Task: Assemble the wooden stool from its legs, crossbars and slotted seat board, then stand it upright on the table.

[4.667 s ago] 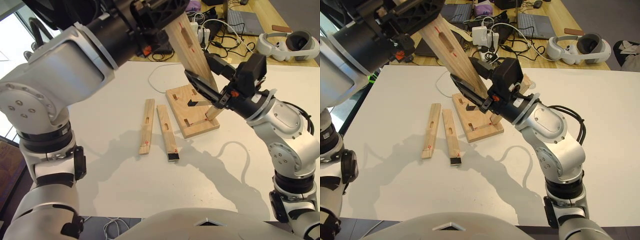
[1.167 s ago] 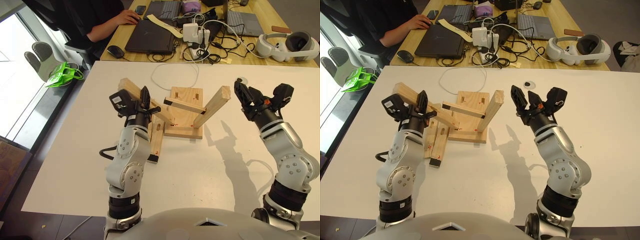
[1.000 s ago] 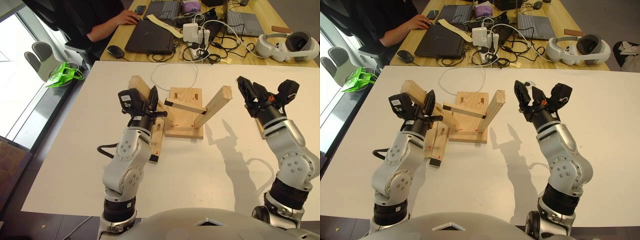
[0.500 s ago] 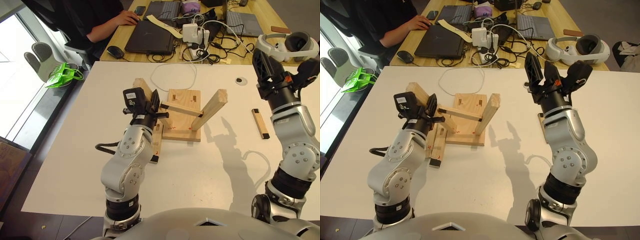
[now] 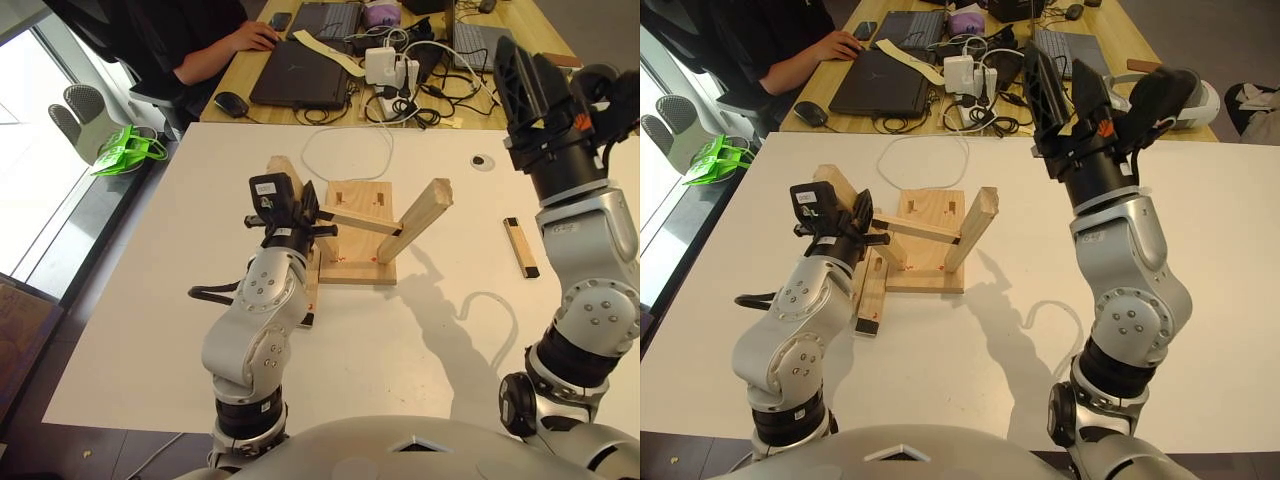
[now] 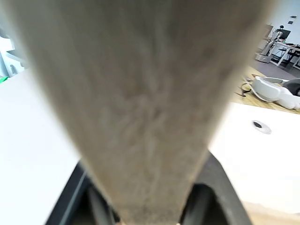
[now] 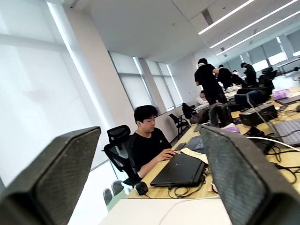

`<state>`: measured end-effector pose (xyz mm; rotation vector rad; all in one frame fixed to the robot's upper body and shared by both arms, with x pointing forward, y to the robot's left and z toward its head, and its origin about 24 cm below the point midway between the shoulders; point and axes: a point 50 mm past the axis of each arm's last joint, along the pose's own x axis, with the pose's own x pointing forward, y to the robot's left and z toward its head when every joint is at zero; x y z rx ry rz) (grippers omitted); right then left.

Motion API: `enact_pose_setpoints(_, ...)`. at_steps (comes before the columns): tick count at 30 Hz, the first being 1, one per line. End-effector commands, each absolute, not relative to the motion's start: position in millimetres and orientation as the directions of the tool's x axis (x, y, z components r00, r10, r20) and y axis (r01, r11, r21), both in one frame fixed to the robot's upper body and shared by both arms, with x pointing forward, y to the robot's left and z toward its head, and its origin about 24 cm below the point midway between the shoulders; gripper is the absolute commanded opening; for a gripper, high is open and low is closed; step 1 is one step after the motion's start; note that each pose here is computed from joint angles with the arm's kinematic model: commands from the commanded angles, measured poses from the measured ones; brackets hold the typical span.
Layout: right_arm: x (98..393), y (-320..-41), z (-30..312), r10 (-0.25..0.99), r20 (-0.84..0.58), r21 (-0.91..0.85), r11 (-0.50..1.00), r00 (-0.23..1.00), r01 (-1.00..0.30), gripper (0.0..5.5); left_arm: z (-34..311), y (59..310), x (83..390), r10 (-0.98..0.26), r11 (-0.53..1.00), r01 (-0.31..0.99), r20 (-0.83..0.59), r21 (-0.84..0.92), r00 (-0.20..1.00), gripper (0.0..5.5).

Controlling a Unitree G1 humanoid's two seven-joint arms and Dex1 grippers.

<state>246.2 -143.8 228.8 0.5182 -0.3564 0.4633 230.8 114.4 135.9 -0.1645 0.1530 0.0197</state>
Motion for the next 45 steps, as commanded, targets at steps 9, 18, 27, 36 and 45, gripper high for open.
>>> enact_pose_setpoints(9, 222, -99, 235, 0.592, 0.435, 0.316, 0.606, 0.679, -0.73, 3.93, 135, 109, 231, 0.016, 0.942, -0.064, -0.146, -0.329, 0.989, 2.84)
enact_pose_setpoints(18, 213, -92, 217, 0.705, 0.336, 0.292, 0.552, 0.624, -0.781, 3.93, 146, 107, 232, 0.006, 0.932, -0.026, -0.058, -0.361, 0.998, 3.92)
enact_pose_setpoints(27, 215, -105, 186, 0.746, 0.126, 0.199, 0.626, 0.654, -0.754, 3.93, 171, 120, 237, 0.027, 0.917, 0.011, 0.089, -0.398, 0.996, 4.15)
enact_pose_setpoints(36, 212, -107, 160, 0.801, -0.044, 0.071, 0.598, 0.597, -0.798, 3.93, 185, 128, 240, 0.028, 0.912, 0.038, 0.156, -0.408, 0.987, 4.15)
enact_pose_setpoints(45, 227, -112, 156, 0.773, -0.055, -0.115, 0.623, 0.631, -0.774, 3.93, 192, 127, 239, 0.005, 0.909, 0.074, 0.189, -0.41, 0.982, 4.15)
